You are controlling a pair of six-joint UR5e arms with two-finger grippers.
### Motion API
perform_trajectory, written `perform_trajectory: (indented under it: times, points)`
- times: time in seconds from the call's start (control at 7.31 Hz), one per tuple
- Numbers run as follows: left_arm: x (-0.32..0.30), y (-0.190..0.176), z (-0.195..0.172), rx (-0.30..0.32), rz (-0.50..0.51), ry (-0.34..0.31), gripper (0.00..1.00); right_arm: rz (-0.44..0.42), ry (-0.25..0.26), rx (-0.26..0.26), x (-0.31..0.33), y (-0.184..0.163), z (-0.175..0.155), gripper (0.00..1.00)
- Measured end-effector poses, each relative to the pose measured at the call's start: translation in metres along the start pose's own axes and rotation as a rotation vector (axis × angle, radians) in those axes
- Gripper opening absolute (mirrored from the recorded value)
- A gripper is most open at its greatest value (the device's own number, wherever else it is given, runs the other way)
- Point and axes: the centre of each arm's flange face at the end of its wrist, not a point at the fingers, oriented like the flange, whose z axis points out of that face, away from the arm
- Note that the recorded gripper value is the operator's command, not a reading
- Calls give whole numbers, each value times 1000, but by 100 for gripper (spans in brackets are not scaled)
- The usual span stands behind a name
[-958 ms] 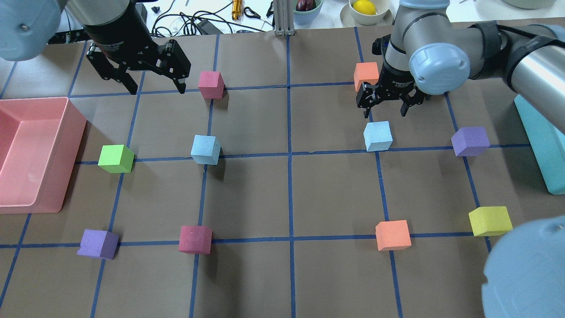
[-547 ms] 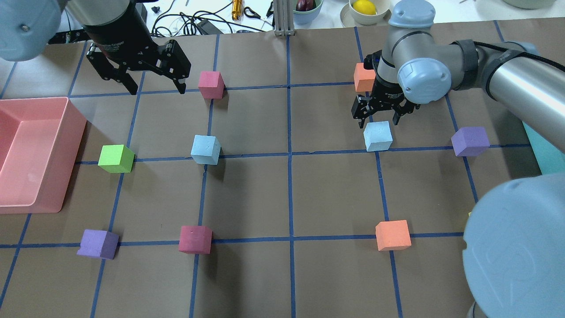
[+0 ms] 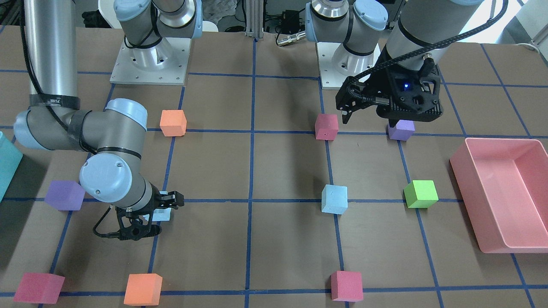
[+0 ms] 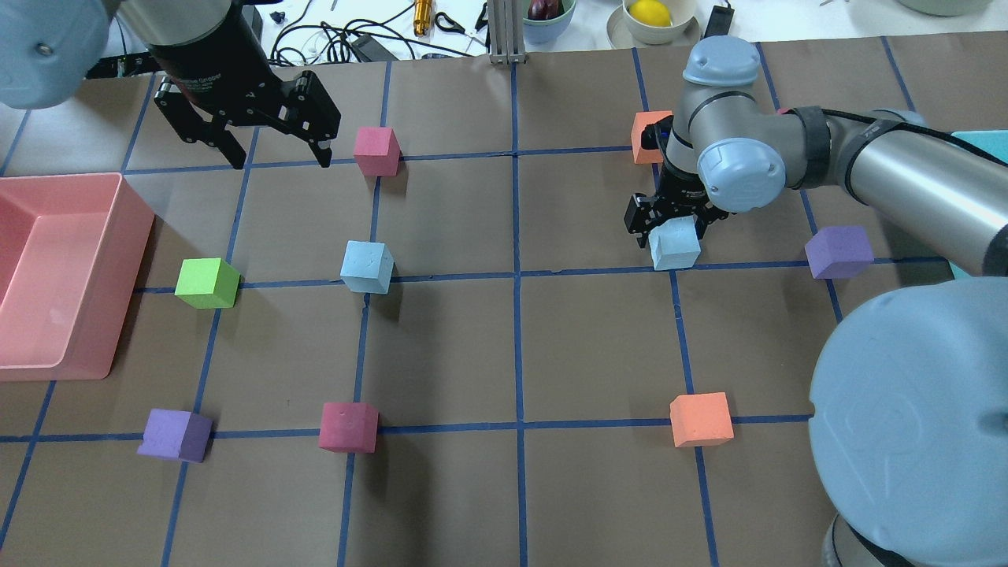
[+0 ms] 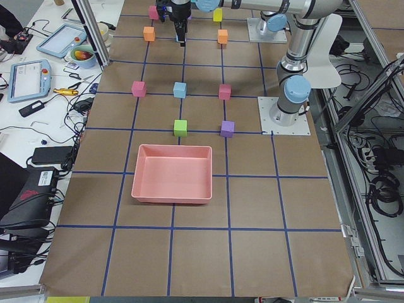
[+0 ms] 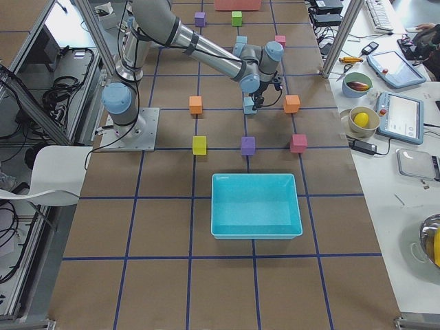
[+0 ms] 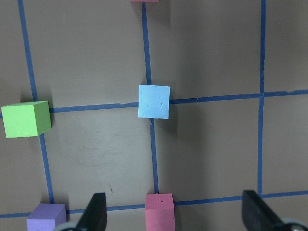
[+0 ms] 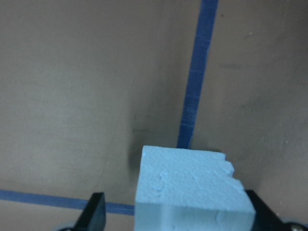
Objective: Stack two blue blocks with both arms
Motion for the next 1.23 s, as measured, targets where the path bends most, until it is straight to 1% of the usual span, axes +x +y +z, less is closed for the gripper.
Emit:
perform_trajectory:
  times: [0.14,0.41,0.55,0.68,0.96,1.23]
  points:
    - [0,0,0,0,0,0,100,-2,3,20,0,3,5,0]
    - [0,0,0,0,-1,0,100,7,-1,57,-1,1,-4,0]
    - [0,0,0,0,0,0,100,22,0,81,-5,-3,-18,0]
    - [0,0,0,0,1,0,100,59,-2,101,-19,-8,-36,0]
    - [1,0,1,-1,3,0,100,111,-18,130,-79,-16,-59,0]
    - [0,-1,2,-3,4,1,100,116,-24,134,-145,-17,-55,0]
